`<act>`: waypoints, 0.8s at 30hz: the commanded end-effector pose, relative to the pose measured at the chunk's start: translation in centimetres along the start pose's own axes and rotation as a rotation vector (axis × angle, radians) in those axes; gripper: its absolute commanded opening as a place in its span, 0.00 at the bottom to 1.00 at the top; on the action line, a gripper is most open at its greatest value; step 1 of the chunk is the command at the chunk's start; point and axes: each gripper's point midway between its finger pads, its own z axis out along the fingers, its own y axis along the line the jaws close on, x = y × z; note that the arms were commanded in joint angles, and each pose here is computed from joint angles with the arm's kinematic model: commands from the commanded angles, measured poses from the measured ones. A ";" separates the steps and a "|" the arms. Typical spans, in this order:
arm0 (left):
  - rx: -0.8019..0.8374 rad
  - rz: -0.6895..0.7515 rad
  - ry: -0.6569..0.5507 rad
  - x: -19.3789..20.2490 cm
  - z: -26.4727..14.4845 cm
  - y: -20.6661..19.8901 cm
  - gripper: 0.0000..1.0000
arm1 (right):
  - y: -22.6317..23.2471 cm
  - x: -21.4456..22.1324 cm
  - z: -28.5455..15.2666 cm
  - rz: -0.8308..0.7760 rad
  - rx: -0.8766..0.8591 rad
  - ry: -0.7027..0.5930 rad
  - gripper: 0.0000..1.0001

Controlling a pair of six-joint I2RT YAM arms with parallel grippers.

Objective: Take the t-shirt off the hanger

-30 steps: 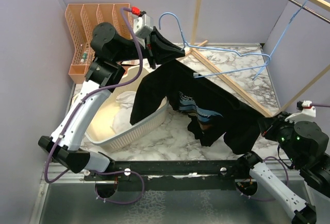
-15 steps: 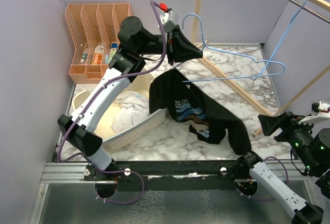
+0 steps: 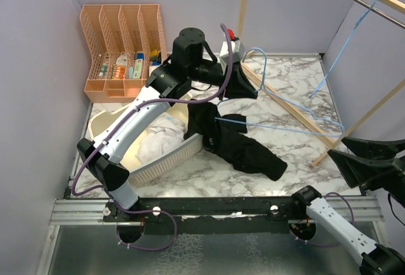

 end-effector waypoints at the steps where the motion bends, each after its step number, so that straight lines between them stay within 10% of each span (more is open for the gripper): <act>1: 0.035 0.014 0.102 3.6 0.0 -2.5 0.00 | 4.0 -1.7 2.4 -0.080 -0.224 0.034 0.58; 24: 0.095 0.063 0.089 3.5 -0.8 -6.8 0.00 | 2.1 7.6 7.3 -0.059 -0.233 0.407 0.53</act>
